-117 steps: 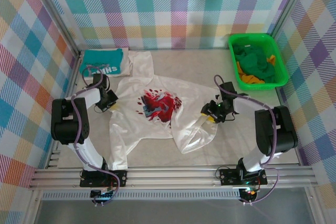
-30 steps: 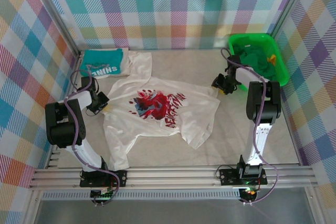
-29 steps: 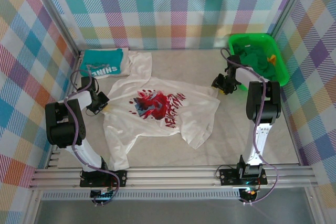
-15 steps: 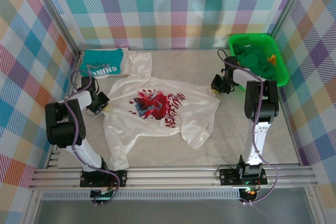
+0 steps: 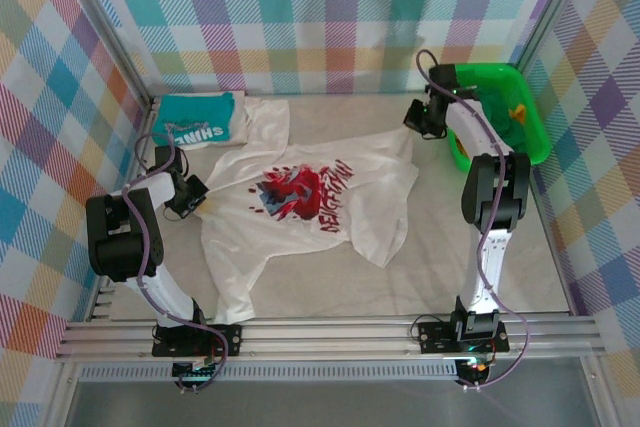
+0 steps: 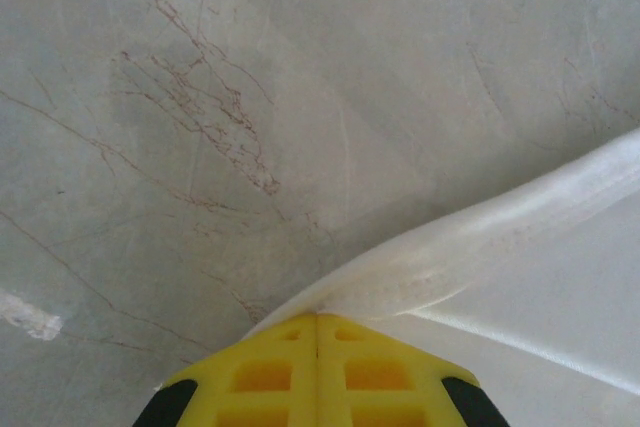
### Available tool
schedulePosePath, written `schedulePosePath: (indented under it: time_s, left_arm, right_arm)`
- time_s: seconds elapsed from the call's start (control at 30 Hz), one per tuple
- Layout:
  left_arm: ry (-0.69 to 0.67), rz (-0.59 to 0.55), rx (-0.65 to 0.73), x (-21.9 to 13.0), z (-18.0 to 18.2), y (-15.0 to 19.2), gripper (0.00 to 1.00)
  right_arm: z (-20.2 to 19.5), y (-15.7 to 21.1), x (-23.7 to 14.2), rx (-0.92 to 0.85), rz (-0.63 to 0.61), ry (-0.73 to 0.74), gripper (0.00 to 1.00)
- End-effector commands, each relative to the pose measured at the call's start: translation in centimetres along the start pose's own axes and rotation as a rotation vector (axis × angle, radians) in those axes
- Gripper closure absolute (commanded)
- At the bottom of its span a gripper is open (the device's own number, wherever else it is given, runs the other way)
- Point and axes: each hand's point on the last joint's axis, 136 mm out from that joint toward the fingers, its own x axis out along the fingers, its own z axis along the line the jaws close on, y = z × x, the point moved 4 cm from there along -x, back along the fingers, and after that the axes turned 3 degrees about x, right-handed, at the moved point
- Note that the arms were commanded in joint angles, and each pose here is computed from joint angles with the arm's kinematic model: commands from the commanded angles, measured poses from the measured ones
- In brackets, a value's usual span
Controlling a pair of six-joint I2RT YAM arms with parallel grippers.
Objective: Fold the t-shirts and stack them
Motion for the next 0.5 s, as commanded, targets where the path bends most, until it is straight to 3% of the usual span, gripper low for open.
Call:
schedulePosePath:
  time_s: [0.0, 0.2, 0.23, 0.3, 0.33, 0.47]
  left_arm:
    - [-0.026, 0.037, -0.013, 0.0, 0.3, 0.5, 1.0]
    - [0.024, 0.032, 0.042, -0.6, -1.7, 0.8, 1.0]
    - [0.025, 0.019, 0.071, -1.0, -2.3, 0.9, 1.0]
    - [0.031, -0.005, 0.113, -1.7, -3.5, 1.0, 1.0]
    - [0.036, -0.009, 0.124, -2.0, -3.9, 1.0, 0.94]
    - [0.041, -0.023, 0.131, -2.9, -4.7, 1.0, 0.73]
  right_arm:
    - [-2.2, -1.6, 0.5, 0.004, 0.006, 0.095, 1.0]
    - [-1.2, -4.3, 0.8, -0.009, -0.004, 0.087, 0.97]
    - [-0.8, -4.4, 1.0, -0.011, -0.006, 0.06, 0.93]
    - [-0.2, -4.5, 1.3, -0.015, -0.007, 0.017, 0.71]
    - [0.0, -4.5, 1.2, -0.017, -0.003, 0.001, 0.64]
    - [0.8, -2.8, -0.9, -0.008, 0.044, -0.057, 0.62]
